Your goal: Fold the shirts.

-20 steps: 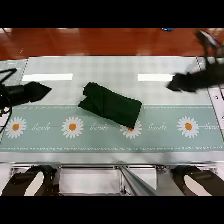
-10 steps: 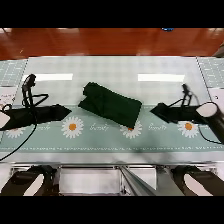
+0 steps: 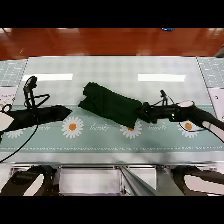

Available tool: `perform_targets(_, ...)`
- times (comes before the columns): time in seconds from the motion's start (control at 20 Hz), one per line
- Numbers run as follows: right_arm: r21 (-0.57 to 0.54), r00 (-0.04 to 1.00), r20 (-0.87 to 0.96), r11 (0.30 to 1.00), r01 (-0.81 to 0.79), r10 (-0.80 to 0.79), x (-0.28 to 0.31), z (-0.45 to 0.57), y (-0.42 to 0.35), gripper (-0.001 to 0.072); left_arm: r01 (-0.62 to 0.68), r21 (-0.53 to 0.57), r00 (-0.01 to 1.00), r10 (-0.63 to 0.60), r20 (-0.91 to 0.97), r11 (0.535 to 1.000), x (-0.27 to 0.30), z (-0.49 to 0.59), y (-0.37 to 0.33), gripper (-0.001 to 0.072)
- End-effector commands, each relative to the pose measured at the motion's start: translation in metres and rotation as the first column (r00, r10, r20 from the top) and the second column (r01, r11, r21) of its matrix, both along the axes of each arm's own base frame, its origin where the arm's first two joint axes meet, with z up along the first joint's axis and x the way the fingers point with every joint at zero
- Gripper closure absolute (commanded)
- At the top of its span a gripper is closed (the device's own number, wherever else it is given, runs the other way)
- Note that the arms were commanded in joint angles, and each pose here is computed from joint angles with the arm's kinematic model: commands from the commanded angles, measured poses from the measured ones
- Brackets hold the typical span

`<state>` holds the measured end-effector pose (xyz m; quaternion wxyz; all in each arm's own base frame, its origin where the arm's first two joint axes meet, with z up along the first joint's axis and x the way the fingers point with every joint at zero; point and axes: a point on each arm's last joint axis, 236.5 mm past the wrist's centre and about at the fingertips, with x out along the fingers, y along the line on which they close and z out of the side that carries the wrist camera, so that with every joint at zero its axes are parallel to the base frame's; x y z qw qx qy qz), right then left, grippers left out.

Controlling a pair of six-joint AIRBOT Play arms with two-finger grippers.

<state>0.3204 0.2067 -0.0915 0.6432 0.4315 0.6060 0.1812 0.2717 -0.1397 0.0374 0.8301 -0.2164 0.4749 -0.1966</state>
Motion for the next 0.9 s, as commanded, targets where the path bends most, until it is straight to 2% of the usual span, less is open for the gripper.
perform_targets(0.0, 0.02, 0.994, 0.011, 0.994, -0.111, 0.111, 0.011, 0.0, 0.04, 0.037, -0.009, 0.0, 1.0, 0.009, 0.012, 1.0, 0.003, 0.001, 0.001, 0.069)
perform_targets(0.05, 0.021, 0.988, 0.022, 0.988, -0.153, 0.153, 0.013, 0.006, 0.048, 0.056, -0.009, 0.0, 1.0, 0.009, 0.012, 1.0, 0.003, 0.001, 0.001, 0.069)
perform_targets(0.1, 0.016, 0.98, 0.059, 0.982, -0.19, 0.188, 0.017, 0.016, 0.053, 0.0687, -0.009, 0.0, 1.0, 0.009, 0.012, 1.0, 0.003, 0.001, 0.001, 0.069)
perform_targets(0.3, -0.053, 0.937, 0.244, 0.968, -0.245, 0.25, 0.063, 0.086, 0.062, 0.0687, -0.015, 0.001, 1.0, 0.015, 0.021, 1.0, 0.005, 0.002, 0.002, 0.069)
perform_targets(0.45, -0.21, 0.872, 0.36, 0.94, -0.27, 0.331, 0.101, 0.154, 0.051, 0.0687, -0.032, -0.005, 0.999, 0.032, 0.029, 0.999, 0.009, 0.004, 0.003, 0.069)
perform_targets(0.55, -0.31, 0.851, 0.419, 0.931, -0.194, 0.317, 0.128, 0.195, 0.031, 0.0687, -0.041, -0.012, 0.999, 0.041, 0.021, 0.999, 0.008, 0.004, 0.003, 0.069)
perform_targets(0.85, -0.353, 0.843, 0.479, 0.933, -0.07, 0.245, 0.143, 0.285, -0.051, 0.0687, -0.041, -0.011, 0.999, 0.041, 0.021, 0.999, 0.008, 0.004, 0.003, 0.069)
